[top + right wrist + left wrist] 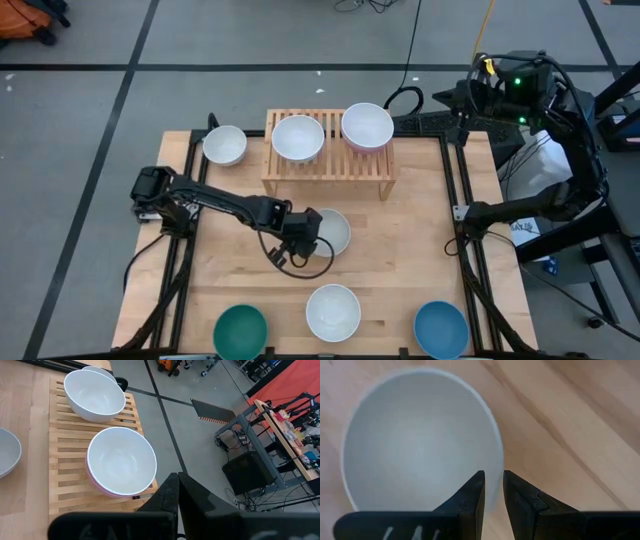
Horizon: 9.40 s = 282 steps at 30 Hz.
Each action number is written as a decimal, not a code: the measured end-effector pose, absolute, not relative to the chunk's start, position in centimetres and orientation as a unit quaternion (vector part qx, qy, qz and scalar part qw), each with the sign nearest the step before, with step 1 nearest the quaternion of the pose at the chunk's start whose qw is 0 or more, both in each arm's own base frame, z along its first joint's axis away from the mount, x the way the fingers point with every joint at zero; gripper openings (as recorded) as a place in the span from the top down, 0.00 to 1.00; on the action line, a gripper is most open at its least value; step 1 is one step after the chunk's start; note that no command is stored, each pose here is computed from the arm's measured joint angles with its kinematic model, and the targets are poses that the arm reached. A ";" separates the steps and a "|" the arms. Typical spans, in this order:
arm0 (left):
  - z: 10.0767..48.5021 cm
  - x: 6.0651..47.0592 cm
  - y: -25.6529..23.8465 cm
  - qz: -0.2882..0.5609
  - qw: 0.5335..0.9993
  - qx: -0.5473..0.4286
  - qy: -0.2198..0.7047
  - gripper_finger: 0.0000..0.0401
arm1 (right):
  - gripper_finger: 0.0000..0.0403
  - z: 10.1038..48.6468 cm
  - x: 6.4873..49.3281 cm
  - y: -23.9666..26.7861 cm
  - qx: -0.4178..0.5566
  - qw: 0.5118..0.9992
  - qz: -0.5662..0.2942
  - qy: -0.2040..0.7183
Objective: Place and stack bowls onto a shelf
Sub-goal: Stack the gray bowl on top of the white bowl on the shelf, then stack the white bowl on top of the gray bowl on the shelf
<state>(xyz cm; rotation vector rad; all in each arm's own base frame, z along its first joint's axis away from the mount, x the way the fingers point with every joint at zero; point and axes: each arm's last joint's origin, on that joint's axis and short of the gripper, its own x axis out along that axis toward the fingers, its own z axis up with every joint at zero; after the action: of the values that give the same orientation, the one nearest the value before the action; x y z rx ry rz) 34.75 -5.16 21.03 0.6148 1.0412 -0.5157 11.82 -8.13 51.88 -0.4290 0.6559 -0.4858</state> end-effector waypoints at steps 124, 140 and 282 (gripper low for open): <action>38.6 34.0 14.4 0.073 0.824 -0.019 0.561 0.98 | 1.00 51.8 11.8 -8.1 -0.195 0.898 -0.239 0.314; 38.5 33.1 13.9 0.052 0.805 -0.035 0.589 0.98 | 1.00 51.8 11.8 -8.1 -0.195 0.898 -0.239 0.314; 52.6 13.8 3.0 0.054 0.939 0.025 0.339 0.84 | 0.69 28.2 32.3 10.3 0.119 0.828 0.141 0.529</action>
<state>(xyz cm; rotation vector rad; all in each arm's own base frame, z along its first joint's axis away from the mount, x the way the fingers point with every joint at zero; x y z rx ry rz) 13.82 3.02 52.61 0.0519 0.6924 0.1108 32.25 10.29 28.20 0.2516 1.1241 0.2993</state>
